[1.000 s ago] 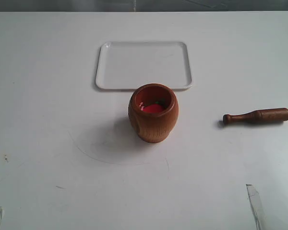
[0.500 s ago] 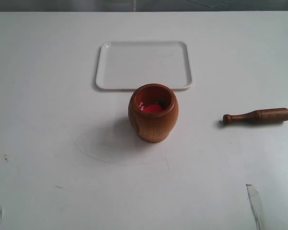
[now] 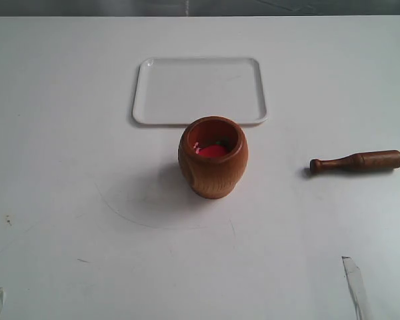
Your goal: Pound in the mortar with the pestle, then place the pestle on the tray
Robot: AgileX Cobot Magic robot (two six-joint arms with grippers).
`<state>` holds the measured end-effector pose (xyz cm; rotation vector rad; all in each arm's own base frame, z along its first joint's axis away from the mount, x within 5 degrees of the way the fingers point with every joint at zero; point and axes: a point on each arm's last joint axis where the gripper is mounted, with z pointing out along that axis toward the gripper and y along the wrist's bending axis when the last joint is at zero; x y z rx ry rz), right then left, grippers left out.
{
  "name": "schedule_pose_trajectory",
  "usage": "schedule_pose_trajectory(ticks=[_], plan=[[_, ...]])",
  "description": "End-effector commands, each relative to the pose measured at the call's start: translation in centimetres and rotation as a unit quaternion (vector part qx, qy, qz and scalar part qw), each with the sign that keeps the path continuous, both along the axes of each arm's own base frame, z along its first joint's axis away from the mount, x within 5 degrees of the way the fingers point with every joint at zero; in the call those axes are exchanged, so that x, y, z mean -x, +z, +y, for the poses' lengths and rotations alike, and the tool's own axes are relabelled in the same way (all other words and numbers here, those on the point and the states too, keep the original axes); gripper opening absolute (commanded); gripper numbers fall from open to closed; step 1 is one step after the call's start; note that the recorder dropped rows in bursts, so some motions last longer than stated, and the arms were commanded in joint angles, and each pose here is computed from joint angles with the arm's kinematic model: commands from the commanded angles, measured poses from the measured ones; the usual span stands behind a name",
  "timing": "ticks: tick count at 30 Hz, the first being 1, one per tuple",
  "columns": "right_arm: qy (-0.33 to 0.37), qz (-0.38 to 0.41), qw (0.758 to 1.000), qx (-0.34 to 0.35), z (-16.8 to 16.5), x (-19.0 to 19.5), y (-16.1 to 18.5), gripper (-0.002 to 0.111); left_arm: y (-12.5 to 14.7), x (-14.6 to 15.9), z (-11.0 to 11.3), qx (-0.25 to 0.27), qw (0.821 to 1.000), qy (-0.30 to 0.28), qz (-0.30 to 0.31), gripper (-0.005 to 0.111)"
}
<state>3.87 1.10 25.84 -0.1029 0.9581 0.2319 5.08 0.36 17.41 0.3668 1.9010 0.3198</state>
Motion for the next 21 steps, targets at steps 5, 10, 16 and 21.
schedule_pose_trajectory(ticks=[5, 10, 16, 21], plan=[[0.009, -0.064, 0.991, -0.120, -1.1, -0.3, 3.6, 0.000, 0.0, 0.0, -0.1, 0.007, 1.000, -0.003, -0.002, 0.000], [0.031, -0.027, 0.996, 0.079, 2.9, -8.4, 10.8, 0.000, 0.0, 0.0, -0.1, 0.007, 1.000, -0.003, -0.002, 0.000], [-0.215, 0.387, 0.783, 0.437, 4.4, -21.5, 11.2, 0.000, 0.0, 0.0, -0.1, 0.007, 1.000, -0.003, -0.002, 0.000], [0.024, 0.554, 0.437, 0.708, 6.9, -22.6, 3.9, 0.000, 0.0, 0.0, -0.1, 0.007, 1.000, -0.003, -0.002, 0.000]])
